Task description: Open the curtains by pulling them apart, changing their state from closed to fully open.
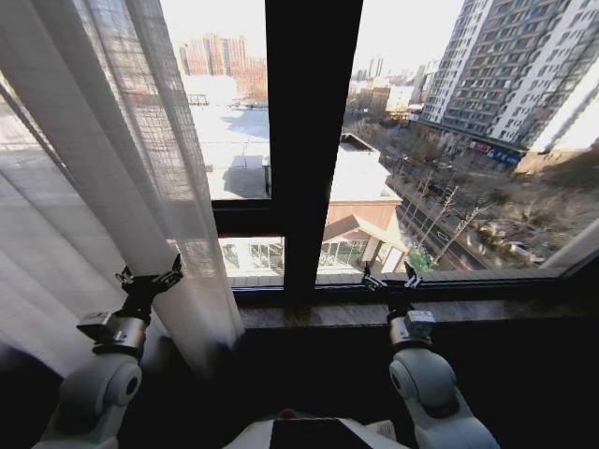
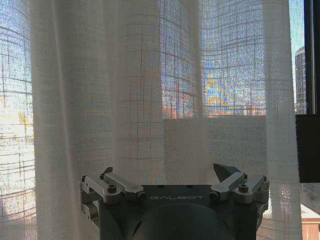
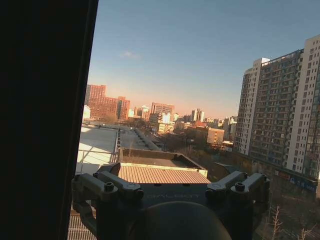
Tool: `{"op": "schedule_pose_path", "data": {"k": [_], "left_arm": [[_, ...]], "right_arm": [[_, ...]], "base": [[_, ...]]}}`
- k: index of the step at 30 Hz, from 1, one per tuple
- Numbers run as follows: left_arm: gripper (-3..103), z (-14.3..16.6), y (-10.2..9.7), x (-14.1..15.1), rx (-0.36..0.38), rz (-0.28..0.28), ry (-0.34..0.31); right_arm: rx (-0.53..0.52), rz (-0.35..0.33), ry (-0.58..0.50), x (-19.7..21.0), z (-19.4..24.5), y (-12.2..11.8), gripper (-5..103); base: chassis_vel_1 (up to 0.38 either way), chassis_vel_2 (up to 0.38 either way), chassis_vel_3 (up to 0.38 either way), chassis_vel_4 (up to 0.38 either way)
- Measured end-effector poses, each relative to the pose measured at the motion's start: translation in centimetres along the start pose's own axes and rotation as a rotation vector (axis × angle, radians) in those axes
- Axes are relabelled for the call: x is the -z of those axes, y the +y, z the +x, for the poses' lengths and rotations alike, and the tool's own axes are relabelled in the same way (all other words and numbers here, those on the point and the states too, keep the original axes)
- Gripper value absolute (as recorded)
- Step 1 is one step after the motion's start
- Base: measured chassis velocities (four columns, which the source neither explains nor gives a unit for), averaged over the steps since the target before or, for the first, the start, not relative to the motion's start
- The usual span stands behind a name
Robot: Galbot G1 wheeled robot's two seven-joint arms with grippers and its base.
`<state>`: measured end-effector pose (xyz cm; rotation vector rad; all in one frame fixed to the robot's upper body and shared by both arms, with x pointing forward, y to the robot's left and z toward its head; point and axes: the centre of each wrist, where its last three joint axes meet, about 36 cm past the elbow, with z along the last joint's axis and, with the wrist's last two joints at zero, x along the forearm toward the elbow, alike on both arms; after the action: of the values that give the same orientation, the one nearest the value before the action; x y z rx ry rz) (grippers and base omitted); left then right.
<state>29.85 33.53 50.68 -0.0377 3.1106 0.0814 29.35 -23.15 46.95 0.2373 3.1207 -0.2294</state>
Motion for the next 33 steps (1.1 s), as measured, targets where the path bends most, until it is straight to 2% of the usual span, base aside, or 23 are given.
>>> {"op": "schedule_pose_path", "data": {"k": [1,3,4,8,10,13,16,19,20,23,24,25,27,33], "left_arm": [[97,-0.4,0.3,-0.4,-0.014,-0.001,0.003],[86,-1.0,0.7,-1.1,-0.037,0.002,0.002],[86,-1.0,0.7,-1.1,-0.037,0.002,0.002],[65,-1.4,1.0,-2.1,-0.084,0.022,0.007],[65,-1.3,1.1,-2.3,-0.090,0.025,0.007],[48,-1.1,1.3,-3.2,-0.113,0.039,0.001],[43,-0.9,1.2,-3.4,-0.129,0.045,-0.003],[27,-0.8,1.2,-3.4,-0.152,0.046,-0.012],[27,-0.8,1.2,-3.4,-0.152,0.046,-0.012],[11,-0.8,0.9,-3.1,-0.162,0.045,-0.020],[11,-0.7,0.8,-3.0,-0.162,0.045,-0.022],[6,-0.7,0.8,-3.0,-0.162,0.045,-0.023],[2,-0.6,0.7,-2.9,-0.162,0.044,-0.022],[0,0.0,0.2,-2.6,-0.162,0.040,-0.025]], "right_arm": [[-0.001,0.001,-0.003,0.0,0.0,0.0,100],[-0.004,0.002,-0.009,0.1,-0.1,0.1,100],[-0.004,0.002,-0.009,0.1,-0.1,0.1,100],[-0.005,0.004,-0.012,0.1,-0.1,0.3,100],[-0.005,0.005,-0.012,0.1,-0.1,0.3,100],[-0.010,0.009,-0.013,0.2,0.0,0.3,100],[-0.013,0.008,-0.015,0.2,0.0,0.3,100],[-0.007,-0.004,-0.018,0.5,0.1,0.6,100],[-0.007,-0.004,-0.018,0.5,0.1,0.6,100],[-0.004,-0.018,-0.018,0.6,0.2,0.9,100],[-0.005,-0.020,-0.019,0.7,0.3,1.0,100],[-0.005,-0.022,-0.019,0.7,0.3,1.0,100],[-0.006,-0.024,-0.020,0.8,0.3,1.0,100],[0.010,-0.020,-0.033,1.1,0.4,1.2,100]], "base": [[0.000,0.000,0.000,0.000],[0.000,0.000,0.000,0.000],[0.000,0.000,0.000,0.000],[0.000,0.000,0.000,0.000],[0.000,0.000,0.000,0.000],[0.000,0.000,0.000,0.000],[0.000,0.000,0.000,0.000],[0.000,0.000,0.000,0.000],[0.000,0.000,0.000,0.000],[0.000,0.000,0.000,0.000],[0.000,0.000,0.000,0.000],[0.000,0.000,0.000,0.000],[0.000,0.000,0.000,0.000],[0.000,0.000,0.000,0.000]]}}
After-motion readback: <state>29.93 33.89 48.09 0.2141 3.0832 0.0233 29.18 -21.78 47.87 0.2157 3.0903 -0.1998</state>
